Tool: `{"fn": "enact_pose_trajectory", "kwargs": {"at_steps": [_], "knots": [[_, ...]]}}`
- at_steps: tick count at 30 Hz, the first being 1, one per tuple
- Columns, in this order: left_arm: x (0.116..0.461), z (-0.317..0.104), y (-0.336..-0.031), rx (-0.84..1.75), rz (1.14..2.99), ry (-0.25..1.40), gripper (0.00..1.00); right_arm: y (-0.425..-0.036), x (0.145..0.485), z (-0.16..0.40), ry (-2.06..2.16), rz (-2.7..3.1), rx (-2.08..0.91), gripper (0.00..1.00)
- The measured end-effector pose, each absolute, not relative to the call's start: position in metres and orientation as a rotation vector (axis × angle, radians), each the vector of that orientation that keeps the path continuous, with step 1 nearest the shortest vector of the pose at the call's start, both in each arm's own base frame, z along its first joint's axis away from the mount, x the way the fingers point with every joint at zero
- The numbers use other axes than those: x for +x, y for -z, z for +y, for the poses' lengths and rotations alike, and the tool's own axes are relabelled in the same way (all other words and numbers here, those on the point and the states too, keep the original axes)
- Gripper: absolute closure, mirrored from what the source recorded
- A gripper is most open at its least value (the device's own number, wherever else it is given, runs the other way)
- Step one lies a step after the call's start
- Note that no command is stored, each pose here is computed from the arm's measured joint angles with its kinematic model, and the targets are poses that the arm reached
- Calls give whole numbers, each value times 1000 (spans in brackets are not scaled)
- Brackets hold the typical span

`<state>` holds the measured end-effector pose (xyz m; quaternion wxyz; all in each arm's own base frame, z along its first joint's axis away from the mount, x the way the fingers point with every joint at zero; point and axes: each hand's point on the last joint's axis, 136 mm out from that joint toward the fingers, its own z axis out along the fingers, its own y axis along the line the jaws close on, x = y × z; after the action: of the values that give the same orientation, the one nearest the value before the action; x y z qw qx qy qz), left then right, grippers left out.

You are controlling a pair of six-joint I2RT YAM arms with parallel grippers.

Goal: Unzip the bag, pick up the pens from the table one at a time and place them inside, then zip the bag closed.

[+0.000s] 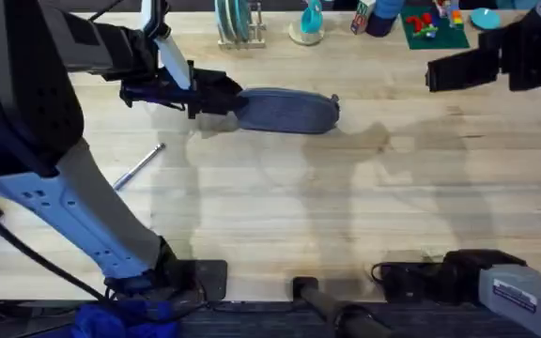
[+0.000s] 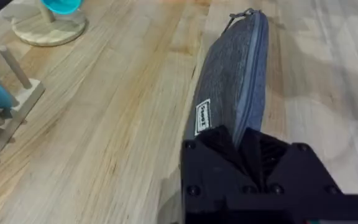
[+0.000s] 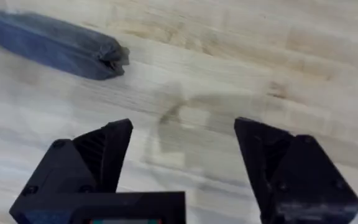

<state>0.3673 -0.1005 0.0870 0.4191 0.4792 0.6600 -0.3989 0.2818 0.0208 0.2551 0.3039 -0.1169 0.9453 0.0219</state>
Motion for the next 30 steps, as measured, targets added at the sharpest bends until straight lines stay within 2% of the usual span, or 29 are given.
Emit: {"fn": "enact_pose_trajectory", "kwargs": {"at_steps": [18,21,30], "knots": [[369,-100,-87,1210,1643,986,960,-254,284,34,68,2309,-999,5],[369,-100,-87,1209,1643,986,960,-237,295,43,5,2292,-1131,6],[369,-100,-87,1210,1643,986,960,-207,323,51,-49,2264,-1279,5]]}}
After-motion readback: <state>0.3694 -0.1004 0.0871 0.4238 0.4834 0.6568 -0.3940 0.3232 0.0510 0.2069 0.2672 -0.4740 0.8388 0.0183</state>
